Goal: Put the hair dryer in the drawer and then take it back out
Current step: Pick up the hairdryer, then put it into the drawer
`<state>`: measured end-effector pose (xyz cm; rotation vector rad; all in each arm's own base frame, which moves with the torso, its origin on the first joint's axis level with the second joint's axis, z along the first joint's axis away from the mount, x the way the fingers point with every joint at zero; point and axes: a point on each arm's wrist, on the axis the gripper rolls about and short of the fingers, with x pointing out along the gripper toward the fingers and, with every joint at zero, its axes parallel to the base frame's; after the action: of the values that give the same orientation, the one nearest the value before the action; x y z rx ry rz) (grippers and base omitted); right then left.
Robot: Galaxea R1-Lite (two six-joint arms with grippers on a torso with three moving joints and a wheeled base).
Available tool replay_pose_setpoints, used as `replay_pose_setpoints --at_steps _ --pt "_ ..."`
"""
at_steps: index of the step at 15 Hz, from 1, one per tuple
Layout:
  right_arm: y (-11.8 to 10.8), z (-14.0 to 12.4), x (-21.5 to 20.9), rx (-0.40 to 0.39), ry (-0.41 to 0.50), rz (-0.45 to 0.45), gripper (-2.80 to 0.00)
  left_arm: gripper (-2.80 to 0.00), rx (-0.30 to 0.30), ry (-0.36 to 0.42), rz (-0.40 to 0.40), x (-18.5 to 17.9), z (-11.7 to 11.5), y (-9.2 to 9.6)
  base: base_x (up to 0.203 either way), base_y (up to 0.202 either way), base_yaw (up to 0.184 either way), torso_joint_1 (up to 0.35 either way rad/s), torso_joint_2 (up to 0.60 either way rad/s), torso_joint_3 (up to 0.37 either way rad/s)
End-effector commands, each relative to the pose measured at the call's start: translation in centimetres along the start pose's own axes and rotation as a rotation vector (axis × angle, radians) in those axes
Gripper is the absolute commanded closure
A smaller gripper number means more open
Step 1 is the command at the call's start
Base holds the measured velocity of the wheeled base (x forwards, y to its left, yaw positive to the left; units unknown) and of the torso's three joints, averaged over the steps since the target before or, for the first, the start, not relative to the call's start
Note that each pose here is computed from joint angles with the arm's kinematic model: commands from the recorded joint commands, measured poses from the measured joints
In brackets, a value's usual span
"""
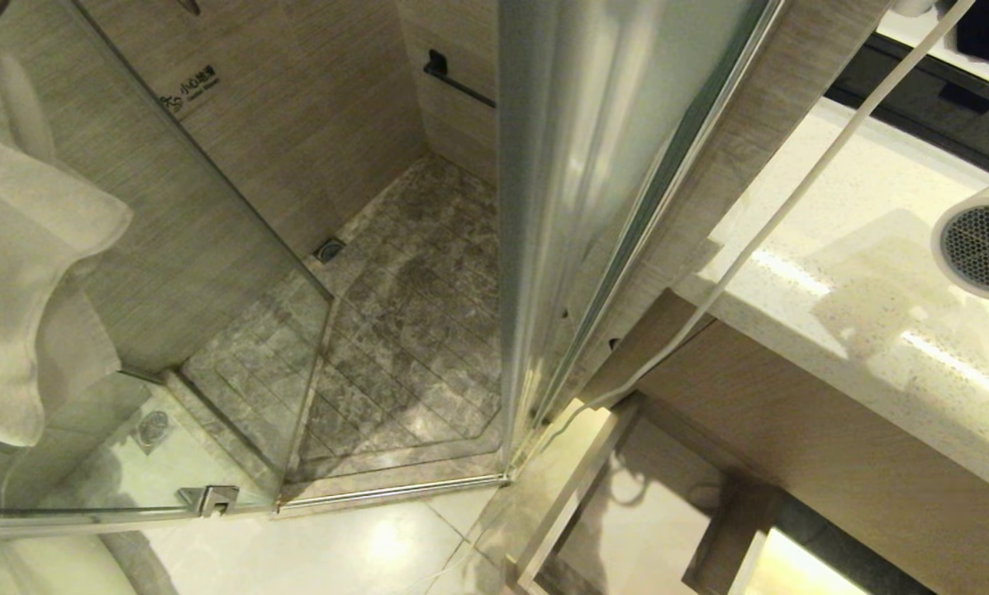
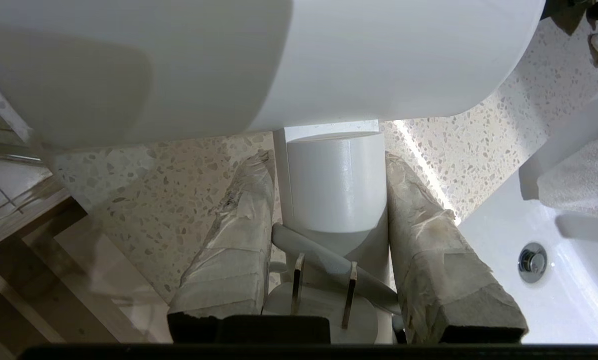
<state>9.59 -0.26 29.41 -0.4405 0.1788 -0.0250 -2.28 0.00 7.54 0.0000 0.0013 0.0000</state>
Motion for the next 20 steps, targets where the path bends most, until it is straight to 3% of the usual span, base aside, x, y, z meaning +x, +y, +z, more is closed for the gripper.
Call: replay_pose_setpoints --at_steps 1,4,11,20 --pt "0.01 -0.05 -0.04 -0.004 0.004 -0.002 0.0 0.0 0.0 0.0 0.0 0.0 -0.01 0.0 0.0 0.0 0.0 0.0 0.0 0.0" --pt "0.0 -0.02 -0.09 -0.006 0.0 -0.003 0.0 0.0 0.0 0.0 0.0 0.0 -0.01 0.0 0.0 0.0 0.0 0.0 0.0 0.0" --pt "0.14 -0.33 -0.19 -0.004 0.006 0.001 0.0 0.0 0.0 -0.001 0.0 -0.01 0.03 0.0 0.0 0.006 -0.129 0.004 0.0 0.005" --pt "0.19 -0.47 -0.34 -0.004 0.003 0.0 0.0 0.0 0.0 0.0 0.0 0.0 -0.01 0.0 0.0 0.0 0.0 0.0 0.0 0.0"
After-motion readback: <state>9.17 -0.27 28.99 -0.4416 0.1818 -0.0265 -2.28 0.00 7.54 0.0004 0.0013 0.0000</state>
